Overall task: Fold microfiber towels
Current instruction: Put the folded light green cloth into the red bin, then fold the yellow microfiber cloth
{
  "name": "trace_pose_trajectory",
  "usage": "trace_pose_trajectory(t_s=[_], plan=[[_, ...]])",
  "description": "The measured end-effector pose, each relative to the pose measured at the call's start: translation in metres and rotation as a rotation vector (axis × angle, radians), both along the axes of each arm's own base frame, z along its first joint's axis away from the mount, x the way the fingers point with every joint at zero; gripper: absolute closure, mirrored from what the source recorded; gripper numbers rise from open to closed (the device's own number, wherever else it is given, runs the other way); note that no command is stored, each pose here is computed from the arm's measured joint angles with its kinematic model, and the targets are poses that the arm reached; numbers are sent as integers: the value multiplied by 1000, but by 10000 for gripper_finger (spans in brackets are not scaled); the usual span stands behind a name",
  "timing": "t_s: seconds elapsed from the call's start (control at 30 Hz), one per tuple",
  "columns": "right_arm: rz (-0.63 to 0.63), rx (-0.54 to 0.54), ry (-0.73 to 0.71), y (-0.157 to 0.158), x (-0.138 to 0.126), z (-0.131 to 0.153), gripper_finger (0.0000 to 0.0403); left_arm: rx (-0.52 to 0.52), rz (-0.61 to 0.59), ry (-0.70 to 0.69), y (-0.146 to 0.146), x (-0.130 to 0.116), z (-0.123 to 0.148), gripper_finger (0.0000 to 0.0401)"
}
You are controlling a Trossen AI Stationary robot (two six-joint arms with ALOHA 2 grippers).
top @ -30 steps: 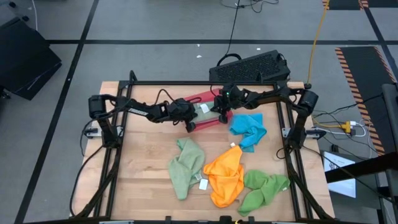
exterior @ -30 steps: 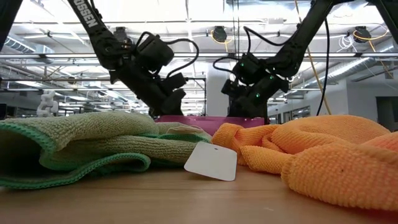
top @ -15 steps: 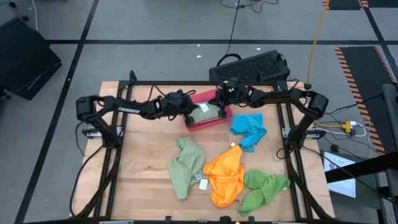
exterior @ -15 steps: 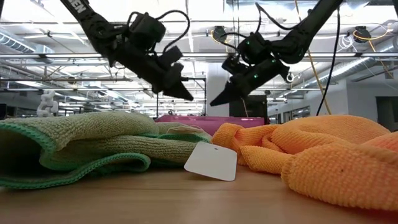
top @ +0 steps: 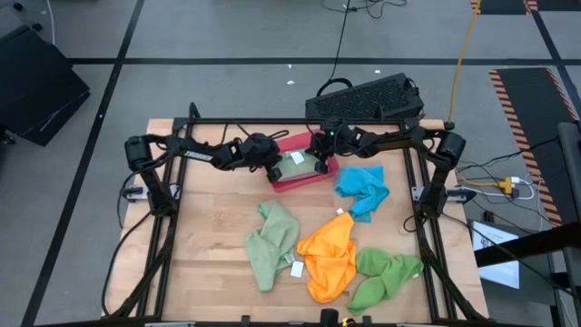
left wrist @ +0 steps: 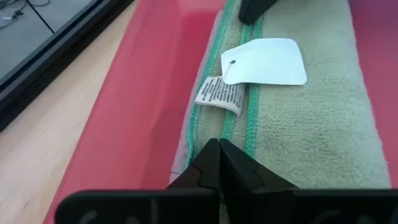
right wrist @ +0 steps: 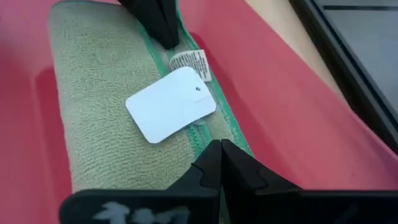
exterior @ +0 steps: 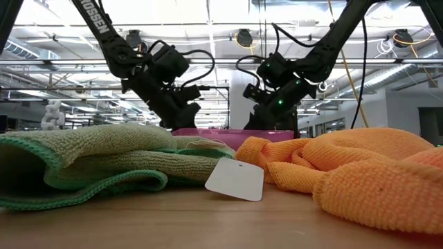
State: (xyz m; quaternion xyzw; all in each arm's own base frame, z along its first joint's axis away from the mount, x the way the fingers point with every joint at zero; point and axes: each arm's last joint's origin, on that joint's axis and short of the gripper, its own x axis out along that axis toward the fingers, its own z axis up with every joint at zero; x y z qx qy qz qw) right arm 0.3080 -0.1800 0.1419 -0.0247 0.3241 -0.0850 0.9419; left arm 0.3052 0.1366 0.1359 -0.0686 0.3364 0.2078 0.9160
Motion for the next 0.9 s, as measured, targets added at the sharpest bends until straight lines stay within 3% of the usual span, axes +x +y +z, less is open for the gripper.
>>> trace_pose_trajectory(t_s=[0.17,0.4,0.53,0.67,0.9], plan=[[10,-22,-30,3,0,10,403,7,-3,-13,-2,-3,10,382],[61,-18,-65,32,-9,59,403,58,-24,-87,-22,-16,61,397],[123,35,-18,67,-24,79,403,92,-75,-106,-56,-22,87,384],[194,98,-4,109,-42,84,403,74,-153,-105,-102,-22,95,378],[259,181,30,174,-79,63,403,81,-227,-128,-190,-21,87,377]])
